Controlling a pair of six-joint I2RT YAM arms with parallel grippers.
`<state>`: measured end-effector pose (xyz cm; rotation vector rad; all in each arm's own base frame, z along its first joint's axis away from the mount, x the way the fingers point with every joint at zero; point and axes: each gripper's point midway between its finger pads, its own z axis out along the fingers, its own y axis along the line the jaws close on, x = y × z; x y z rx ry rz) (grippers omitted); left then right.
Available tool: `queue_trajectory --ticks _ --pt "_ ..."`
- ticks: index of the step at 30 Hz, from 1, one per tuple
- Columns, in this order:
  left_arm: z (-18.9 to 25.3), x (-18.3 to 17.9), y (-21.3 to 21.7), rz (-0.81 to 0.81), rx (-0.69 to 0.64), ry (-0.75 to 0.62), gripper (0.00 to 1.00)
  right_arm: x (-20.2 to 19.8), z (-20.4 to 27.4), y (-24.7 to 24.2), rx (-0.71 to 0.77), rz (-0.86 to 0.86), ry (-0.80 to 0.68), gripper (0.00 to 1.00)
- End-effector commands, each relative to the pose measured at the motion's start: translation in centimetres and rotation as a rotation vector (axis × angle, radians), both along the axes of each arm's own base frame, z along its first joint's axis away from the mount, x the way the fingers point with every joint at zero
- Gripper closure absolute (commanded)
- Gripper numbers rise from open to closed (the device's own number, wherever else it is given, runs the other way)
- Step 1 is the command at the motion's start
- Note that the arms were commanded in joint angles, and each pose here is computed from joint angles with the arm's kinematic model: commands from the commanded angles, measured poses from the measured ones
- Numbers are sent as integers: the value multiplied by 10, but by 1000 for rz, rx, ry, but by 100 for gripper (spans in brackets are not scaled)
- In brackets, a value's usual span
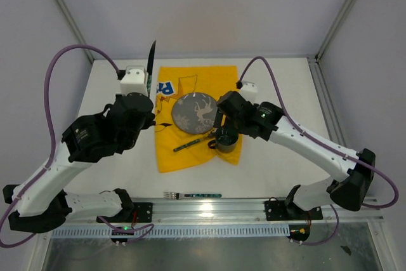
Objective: Set the dinner table for one person
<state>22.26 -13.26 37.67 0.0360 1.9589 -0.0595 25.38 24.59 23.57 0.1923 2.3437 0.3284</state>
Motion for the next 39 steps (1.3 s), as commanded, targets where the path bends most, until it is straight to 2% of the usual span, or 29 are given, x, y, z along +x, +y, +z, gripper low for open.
queue_trajectory --ticks 1,7,13,16,25,27,28,31,33,34,35,36,39 --pt "13 0 -3 -10 -81 -41 100 -4 -52 -40 -101 -224 89 17" --pt "15 -2 -2 -14 -97 -38 100 -21 -112 -42 -168 -208 233 17" --pt "14 -6 6 -3 -91 -38 100 -21 -129 -39 -166 -203 251 18" --pt "16 -7 10 4 -88 -40 100 -18 -137 -38 -175 -199 253 21" --pt "21 -11 21 23 -90 -53 100 -3 -163 -36 -197 -184 270 40" --pt "23 -11 24 29 -89 -58 100 -2 -166 -34 -196 -169 275 45" --pt "23 -11 24 31 -91 -59 100 0 -167 -32 -186 -165 274 53" --pt "23 -12 27 38 -91 -62 100 1 -170 -27 -174 -145 281 69" --pt "21 -11 26 39 -87 -58 100 1 -171 -26 -175 -130 284 74" --pt "20 -11 25 39 -82 -55 100 2 -171 -24 -170 -126 280 81" --pt "18 -11 24 38 -80 -52 100 2 -171 -23 -166 -119 283 93" --pt "18 -10 24 40 -82 -54 100 2 -171 -23 -166 -119 282 96" --pt "15 -9 20 32 -77 -49 100 1 -168 -24 -164 -119 277 97"
